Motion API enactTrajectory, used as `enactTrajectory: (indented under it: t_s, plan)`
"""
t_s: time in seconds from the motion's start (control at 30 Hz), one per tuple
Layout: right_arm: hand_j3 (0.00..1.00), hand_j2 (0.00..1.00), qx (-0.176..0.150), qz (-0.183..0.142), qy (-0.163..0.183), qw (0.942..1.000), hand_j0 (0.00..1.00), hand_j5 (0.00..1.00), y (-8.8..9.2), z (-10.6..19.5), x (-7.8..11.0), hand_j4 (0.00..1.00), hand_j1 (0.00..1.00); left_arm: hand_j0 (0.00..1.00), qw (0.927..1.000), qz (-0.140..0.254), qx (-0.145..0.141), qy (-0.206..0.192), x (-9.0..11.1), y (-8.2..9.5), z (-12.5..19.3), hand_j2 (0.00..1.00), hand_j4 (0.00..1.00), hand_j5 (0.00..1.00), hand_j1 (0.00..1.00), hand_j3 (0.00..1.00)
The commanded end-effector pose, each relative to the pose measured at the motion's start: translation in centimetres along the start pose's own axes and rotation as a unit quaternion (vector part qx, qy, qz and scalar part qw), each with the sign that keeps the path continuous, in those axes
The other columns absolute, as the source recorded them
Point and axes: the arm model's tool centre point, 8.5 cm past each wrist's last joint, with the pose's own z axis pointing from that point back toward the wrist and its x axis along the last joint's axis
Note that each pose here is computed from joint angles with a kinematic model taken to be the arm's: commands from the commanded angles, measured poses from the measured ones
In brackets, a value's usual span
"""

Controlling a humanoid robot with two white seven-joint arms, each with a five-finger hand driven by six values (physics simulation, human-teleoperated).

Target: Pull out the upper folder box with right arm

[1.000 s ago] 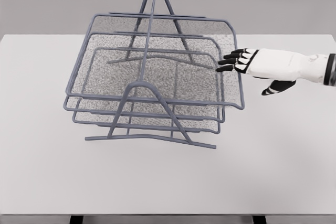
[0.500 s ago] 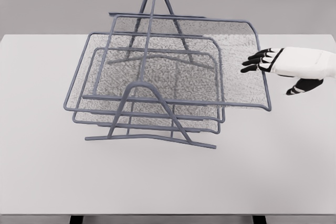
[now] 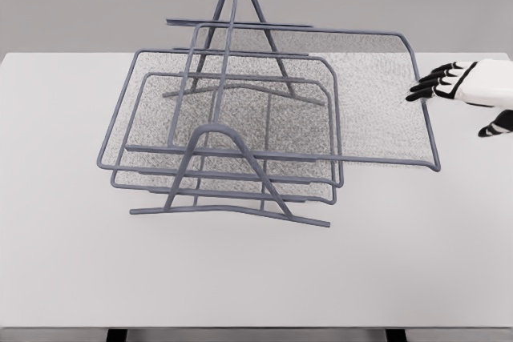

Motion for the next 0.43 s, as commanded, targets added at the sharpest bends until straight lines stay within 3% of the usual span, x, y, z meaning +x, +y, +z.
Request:
enactTrajectory:
  t_s: [0.0, 0.23, 0.3, 0.4]
  plan:
    - [1.00, 1.00, -0.010, -0.003, 0.004, 0.9999, 1.00, 1.00, -0.6, 0.8, -0.2, 1.00, 1.00, 1.00, 1.0000, 0.000, 0.000, 0.000, 0.0, 0.0, 0.0, 1.00, 1.00, 1.00, 1.00, 1.00]
    - [1.00, 1.00, -0.045, -0.013, -0.026, 0.9986, 1.00, 1.00, -1.6, -1.1, 0.6, 1.00, 1.00, 1.00, 1.0000, 0.000, 0.000, -0.001, 0.0, 0.0, 0.0, 1.00, 1.00, 1.00, 1.00, 1.00]
    - [1.00, 1.00, -0.067, -0.004, -0.041, 0.9969, 1.00, 1.00, -2.9, -2.1, 1.1, 1.00, 1.00, 1.00, 1.0000, 0.000, 0.000, 0.000, 0.0, 0.0, 0.0, 1.00, 1.00, 1.00, 1.00, 1.00]
    - [1.00, 1.00, -0.068, -0.004, -0.042, 0.9968, 1.00, 1.00, -3.0, -2.1, 1.1, 1.00, 1.00, 1.00, 1.0000, 0.000, 0.000, 0.000, 0.0, 0.0, 0.0, 1.00, 1.00, 1.00, 1.00, 1.00]
